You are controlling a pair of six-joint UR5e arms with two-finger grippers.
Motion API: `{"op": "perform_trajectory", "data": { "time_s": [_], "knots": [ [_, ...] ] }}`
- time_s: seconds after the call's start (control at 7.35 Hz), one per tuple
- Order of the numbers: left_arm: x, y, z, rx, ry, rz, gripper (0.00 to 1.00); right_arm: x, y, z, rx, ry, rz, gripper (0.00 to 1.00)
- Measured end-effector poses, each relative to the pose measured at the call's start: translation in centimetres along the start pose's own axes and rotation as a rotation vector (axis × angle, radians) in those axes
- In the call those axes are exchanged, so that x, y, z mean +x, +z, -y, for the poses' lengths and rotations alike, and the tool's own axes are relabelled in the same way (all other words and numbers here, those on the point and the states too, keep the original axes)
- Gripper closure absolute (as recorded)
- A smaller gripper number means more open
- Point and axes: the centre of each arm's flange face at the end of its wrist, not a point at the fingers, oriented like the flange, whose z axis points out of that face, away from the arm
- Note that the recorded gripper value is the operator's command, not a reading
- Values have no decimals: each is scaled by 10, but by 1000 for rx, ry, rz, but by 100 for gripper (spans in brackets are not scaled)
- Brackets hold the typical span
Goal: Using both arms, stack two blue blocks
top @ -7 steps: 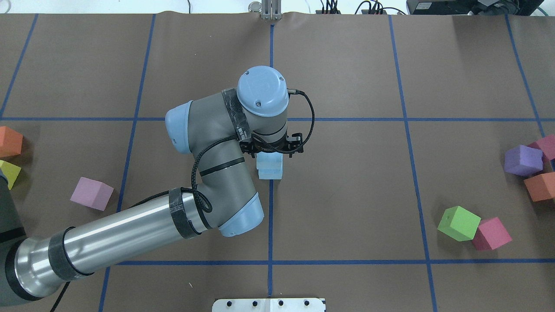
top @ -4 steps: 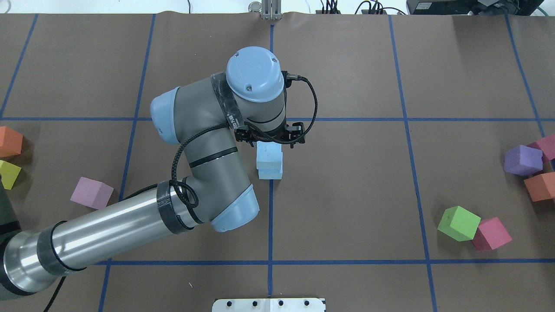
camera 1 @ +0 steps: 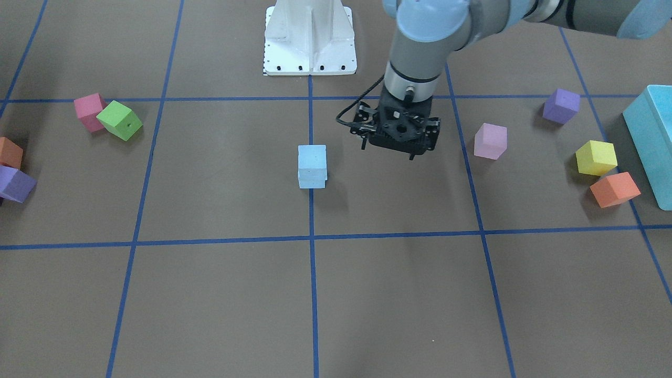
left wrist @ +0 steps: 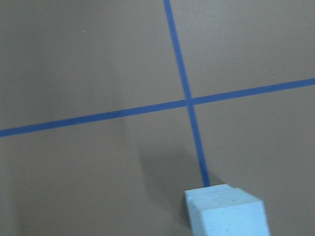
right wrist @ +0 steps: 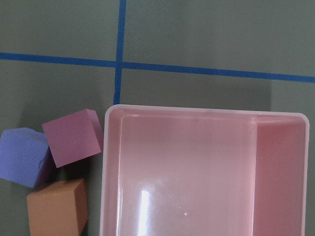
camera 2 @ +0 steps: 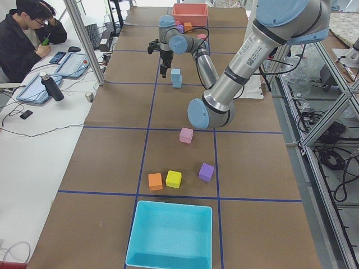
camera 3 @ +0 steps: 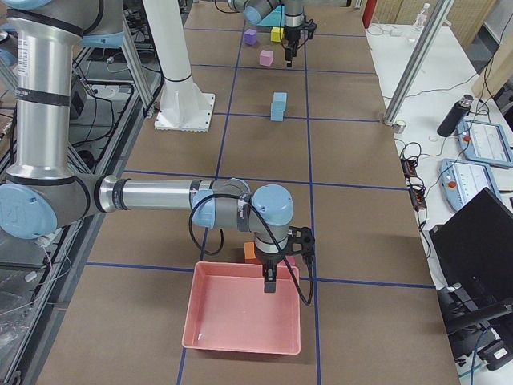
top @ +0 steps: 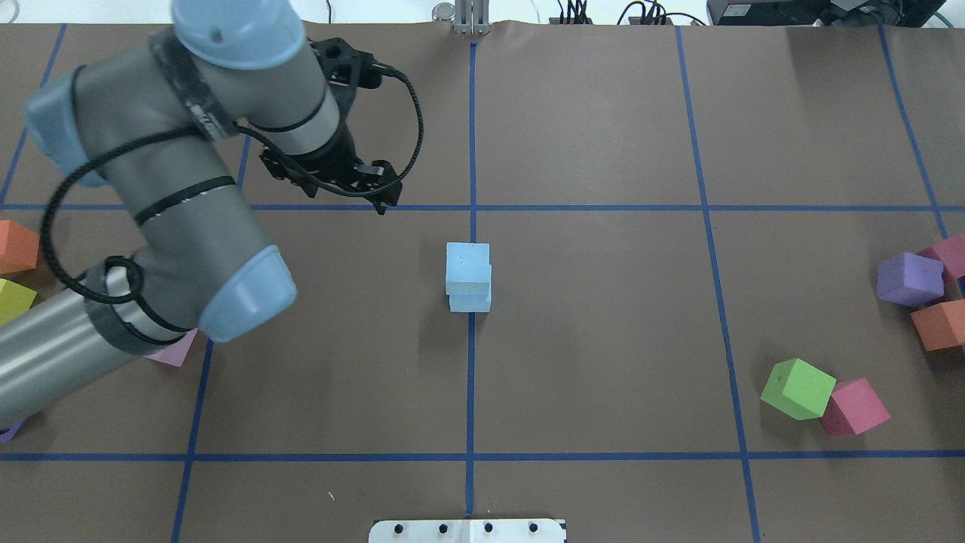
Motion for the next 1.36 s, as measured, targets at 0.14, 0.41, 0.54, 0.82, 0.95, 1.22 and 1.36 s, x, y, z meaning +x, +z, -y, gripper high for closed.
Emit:
{"op": "perform_trajectory", "data": {
  "time_s": [0.14, 0.41, 0.54, 0.82, 0.95, 1.22, 1.36],
  "knots": [
    [-54, -12, -2, -13, 55, -7, 0, -1, 0, 0, 1, 4, 11, 0],
    [-186, -32, -15, -46, 166, -28, 0, -3, -1, 2, 4, 14, 17, 0],
    [-262, -44, -31, -50, 222, -31, 0, -3, -2, 2, 5, 17, 18, 0],
    [-388, -57, -86, -58, 259, -6, 0, -4, -2, 2, 6, 17, 19, 0],
    [-441, -56, -121, -63, 215, 10, 0, -4, -2, 2, 6, 17, 20, 0],
    [-536, -67, -187, -37, 54, 40, 0, -4, -2, 2, 7, 15, 19, 0],
    [-571, -74, -217, -26, -28, 49, 0, -4, -2, 3, 7, 14, 18, 0]
  ]
}}
